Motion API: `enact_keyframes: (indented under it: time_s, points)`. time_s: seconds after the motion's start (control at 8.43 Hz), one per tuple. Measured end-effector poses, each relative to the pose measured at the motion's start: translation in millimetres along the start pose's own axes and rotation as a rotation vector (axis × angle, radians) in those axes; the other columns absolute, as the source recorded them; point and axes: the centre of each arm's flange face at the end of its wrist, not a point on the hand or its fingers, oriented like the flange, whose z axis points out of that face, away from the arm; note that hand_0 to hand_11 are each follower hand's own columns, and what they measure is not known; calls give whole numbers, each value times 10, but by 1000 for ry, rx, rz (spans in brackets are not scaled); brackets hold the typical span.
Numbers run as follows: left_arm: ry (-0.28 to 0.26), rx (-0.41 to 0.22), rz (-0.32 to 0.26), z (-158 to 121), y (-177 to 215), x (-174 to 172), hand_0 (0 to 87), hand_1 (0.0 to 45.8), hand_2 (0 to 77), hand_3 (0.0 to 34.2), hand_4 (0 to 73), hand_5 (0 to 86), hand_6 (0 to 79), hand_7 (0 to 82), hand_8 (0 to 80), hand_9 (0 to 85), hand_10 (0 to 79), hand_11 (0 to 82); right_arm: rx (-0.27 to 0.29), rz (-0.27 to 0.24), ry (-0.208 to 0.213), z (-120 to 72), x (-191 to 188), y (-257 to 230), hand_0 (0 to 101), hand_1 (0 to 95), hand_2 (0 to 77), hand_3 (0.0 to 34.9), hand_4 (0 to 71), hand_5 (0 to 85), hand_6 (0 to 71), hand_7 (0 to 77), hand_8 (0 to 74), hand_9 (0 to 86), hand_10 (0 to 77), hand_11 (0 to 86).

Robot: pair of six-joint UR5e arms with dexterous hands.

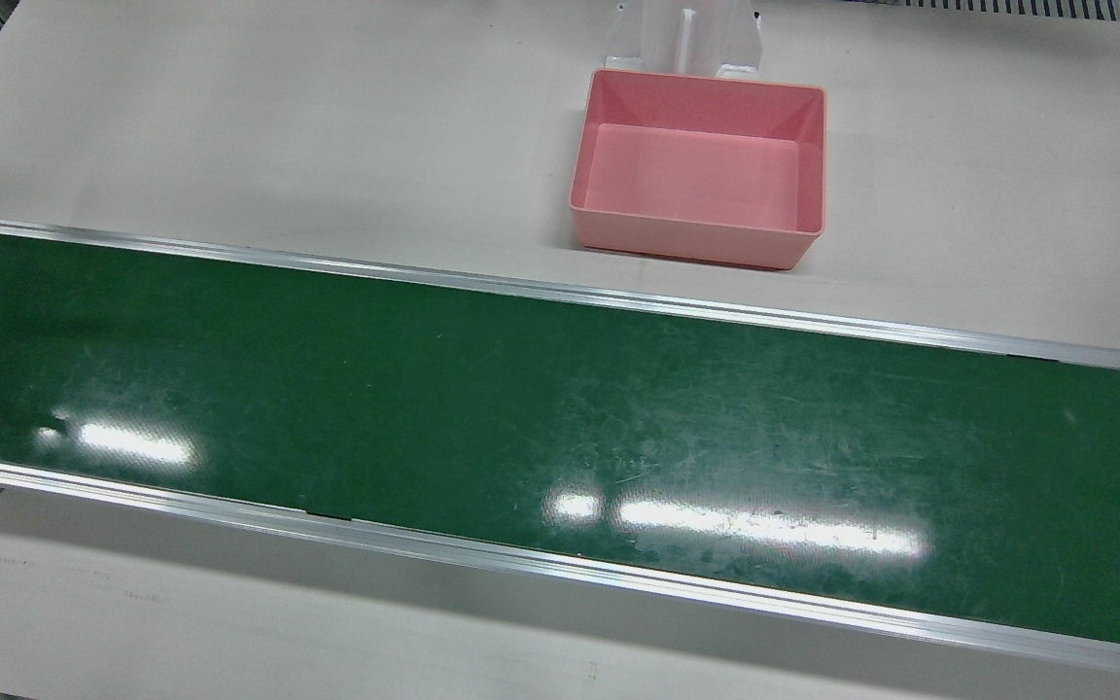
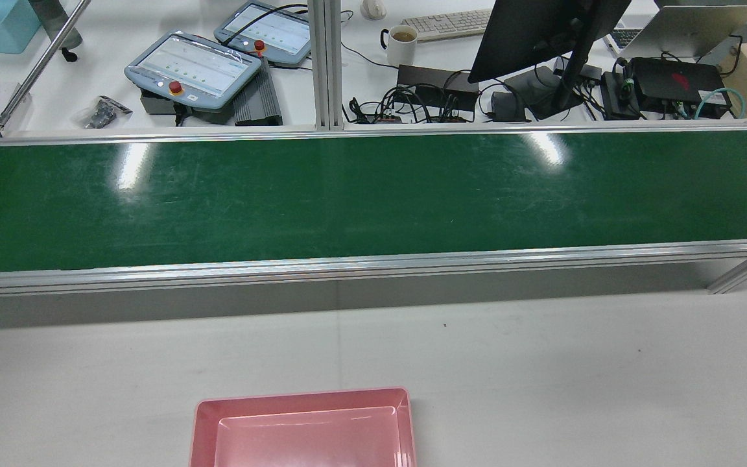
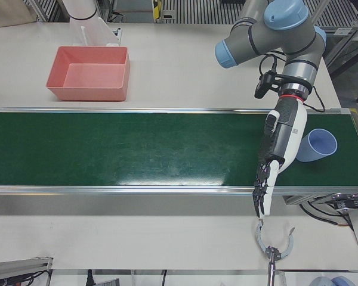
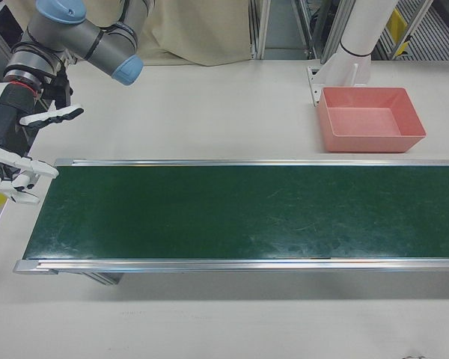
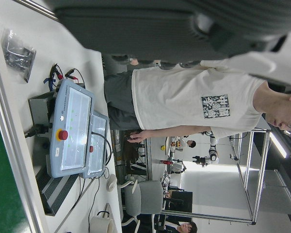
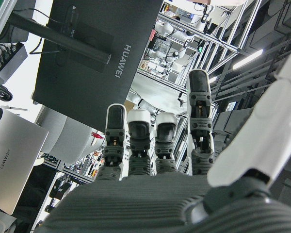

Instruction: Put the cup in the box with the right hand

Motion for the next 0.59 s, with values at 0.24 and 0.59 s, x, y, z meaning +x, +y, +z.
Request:
enact_keyframes:
  time_s: [0.24, 0.59]
  points:
    - [0, 0, 0, 0, -1, 0, 0, 5, 5, 0, 0, 0, 0, 0, 0, 0, 0, 0, 0, 0, -1, -1, -3, -1, 455, 5, 16, 0, 458, 55, 305, 698, 420, 687, 235, 333]
    - [0, 0, 0, 0, -1, 0, 0, 5, 5, 0, 0, 0, 0, 0, 0, 0, 0, 0, -1, -1, -6, -9, -28, 4, 465, 5, 11, 0, 458, 55, 305, 698, 420, 687, 229, 327]
